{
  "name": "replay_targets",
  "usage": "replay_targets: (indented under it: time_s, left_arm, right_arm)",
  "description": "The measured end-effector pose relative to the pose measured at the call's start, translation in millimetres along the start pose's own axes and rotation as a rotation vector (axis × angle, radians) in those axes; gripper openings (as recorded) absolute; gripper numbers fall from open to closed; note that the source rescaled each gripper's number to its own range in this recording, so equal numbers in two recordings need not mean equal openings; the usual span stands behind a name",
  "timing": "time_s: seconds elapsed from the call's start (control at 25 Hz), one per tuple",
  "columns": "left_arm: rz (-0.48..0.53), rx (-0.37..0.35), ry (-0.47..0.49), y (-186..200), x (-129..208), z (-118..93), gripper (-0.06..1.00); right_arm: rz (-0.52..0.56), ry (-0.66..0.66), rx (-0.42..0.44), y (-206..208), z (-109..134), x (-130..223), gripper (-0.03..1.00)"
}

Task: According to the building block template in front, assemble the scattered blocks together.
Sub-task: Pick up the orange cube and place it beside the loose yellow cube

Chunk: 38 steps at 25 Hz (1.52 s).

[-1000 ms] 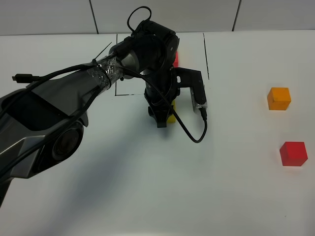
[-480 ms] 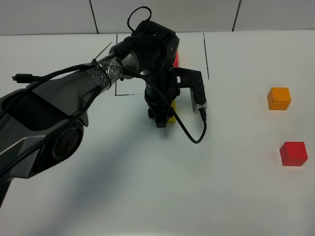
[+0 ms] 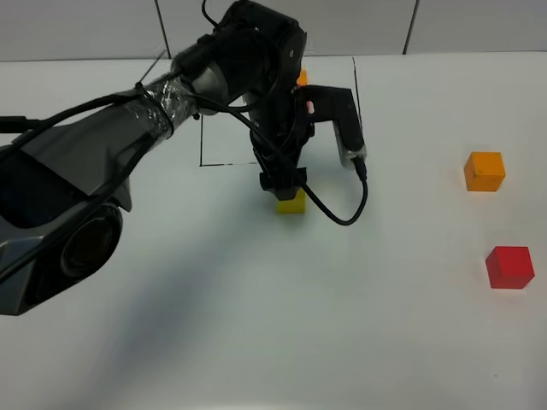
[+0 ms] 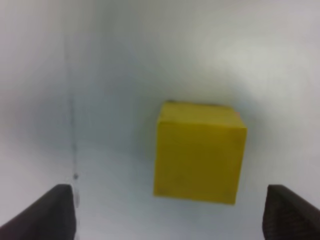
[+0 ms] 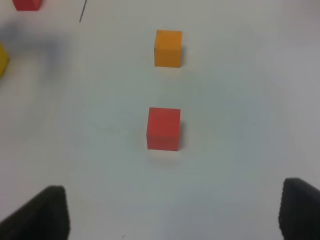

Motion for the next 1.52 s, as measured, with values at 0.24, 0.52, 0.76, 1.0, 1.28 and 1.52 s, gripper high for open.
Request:
replay_targets:
  time_s: [0.24, 0.52, 0.76, 1.0, 1.28, 1.52]
  left_arm:
    - [-0.049, -0.060, 0.151, 39.7, 9.9, 11.1, 0.81]
    - [-0.048, -0.139, 0.392, 76.3, 55.0, 37.8, 0.81]
    - [-0.027, -0.124, 0.586, 88.5, 133.0, 54.0, 0.81]
    - [-0.068, -0.171, 0.747, 113.2, 192.6, 43.6, 0.80]
    - [-0.087, -0.203, 0.932, 147.9, 234.5, 8.5, 0.80]
    - [-0.147, -0.248, 1.033, 161.9, 243.8, -28.1, 0.80]
  right_arm:
    - [0.000, -0.001, 0.000, 0.0, 0.0, 0.0, 0.80]
    - [0.000, -0.001, -0.001, 0.0, 0.1, 0.0, 0.80]
    - [0.000, -0.002, -0.002, 0.0, 0.2, 0.0, 0.80]
    - [0.000, -0.002, -0.002, 0.0, 0.3, 0.0, 0.80]
    - [0.000, -0.004, -0.006, 0.0, 0.7, 0.0, 0.80]
    - [0.000, -0.005, -0.007, 0.0, 0.8, 0.0, 0.80]
Point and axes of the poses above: a point on each arm's last joint axis where the gripper is mounted, y pointing back along that axis away from the gripper, z along the wrist's bending axis when the last joint is at zero, x = y × z, the point moved 3 cm from there along -y, pointing out along that axis toward the gripper
